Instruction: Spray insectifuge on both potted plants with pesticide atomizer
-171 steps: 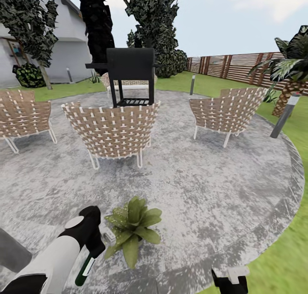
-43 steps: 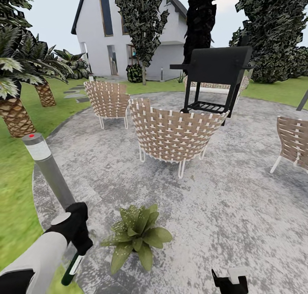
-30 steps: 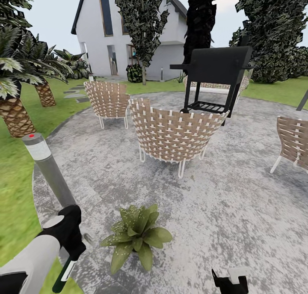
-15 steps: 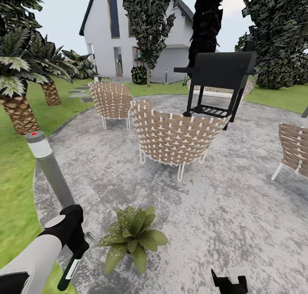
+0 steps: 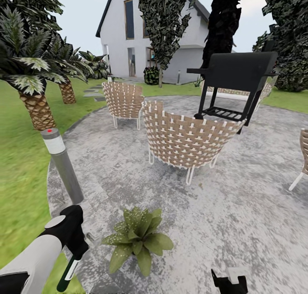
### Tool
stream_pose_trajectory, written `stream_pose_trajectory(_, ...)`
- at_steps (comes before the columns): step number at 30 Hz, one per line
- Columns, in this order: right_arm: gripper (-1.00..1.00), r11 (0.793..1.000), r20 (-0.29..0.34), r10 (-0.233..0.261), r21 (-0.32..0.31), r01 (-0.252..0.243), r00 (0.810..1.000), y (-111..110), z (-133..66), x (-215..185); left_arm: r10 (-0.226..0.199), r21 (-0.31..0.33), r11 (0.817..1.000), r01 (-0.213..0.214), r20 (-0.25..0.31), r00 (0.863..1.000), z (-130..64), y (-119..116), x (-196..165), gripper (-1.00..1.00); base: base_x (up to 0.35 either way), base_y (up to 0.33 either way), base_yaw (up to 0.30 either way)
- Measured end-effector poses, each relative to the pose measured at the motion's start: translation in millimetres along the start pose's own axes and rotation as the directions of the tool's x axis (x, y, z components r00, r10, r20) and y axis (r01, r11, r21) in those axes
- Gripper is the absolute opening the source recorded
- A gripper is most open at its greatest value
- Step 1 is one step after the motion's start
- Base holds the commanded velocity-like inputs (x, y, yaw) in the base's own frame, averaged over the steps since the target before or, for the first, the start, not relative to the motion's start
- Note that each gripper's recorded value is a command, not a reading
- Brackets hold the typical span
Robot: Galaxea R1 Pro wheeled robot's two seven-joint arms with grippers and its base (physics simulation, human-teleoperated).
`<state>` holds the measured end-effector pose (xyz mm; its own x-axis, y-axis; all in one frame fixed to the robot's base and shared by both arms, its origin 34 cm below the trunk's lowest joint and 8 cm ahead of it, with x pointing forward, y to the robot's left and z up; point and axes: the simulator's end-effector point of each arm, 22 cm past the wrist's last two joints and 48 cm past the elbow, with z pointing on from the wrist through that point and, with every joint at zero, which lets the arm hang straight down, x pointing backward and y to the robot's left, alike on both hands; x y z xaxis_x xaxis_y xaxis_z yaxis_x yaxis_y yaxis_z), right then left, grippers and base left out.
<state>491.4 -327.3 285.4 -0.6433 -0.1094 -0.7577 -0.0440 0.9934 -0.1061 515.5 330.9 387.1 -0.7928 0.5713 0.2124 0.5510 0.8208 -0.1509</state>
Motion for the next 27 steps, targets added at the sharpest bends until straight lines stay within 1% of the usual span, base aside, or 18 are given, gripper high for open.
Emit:
stream_pose_trajectory(4, 1.00, 1.000, 0.001, 0.000, 0.001, 0.000, 1.000, -0.2, 0.0, -0.2, 0.002, 0.003, 1.000, -0.002, -0.001, 1.000, 0.9, -1.9, -0.5, -1.00, 0.026, -0.020, 0.269)
stream_pose_trajectory(9, 1.00, 1.000, 0.001, 0.000, 0.001, 0.000, 1.000, -0.7, -0.1, -0.4, 0.004, 0.005, 1.000, -0.004, -0.002, 1.000, 1.4, -3.1, -0.6, -1.00, 0.157, -0.203, 0.248)
stream_pose_trajectory(15, 1.00, 1.000, 0.000, -0.003, 0.004, 0.003, 1.000, -4.1, -0.3, 0.2, 0.004, 0.006, 1.000, -0.004, -0.003, 1.000, 1.9, -3.5, -0.5, -1.00, 0.126, -0.246, 0.024)
stream_pose_trajectory(27, 1.00, 1.000, 0.002, -0.002, 0.003, 0.002, 1.000, -2.2, 0.0, -0.6, 0.005, 0.005, 1.000, -0.005, -0.003, 1.000, 1.7, -3.1, -0.8, -1.00, 0.000, -0.272, 0.000)
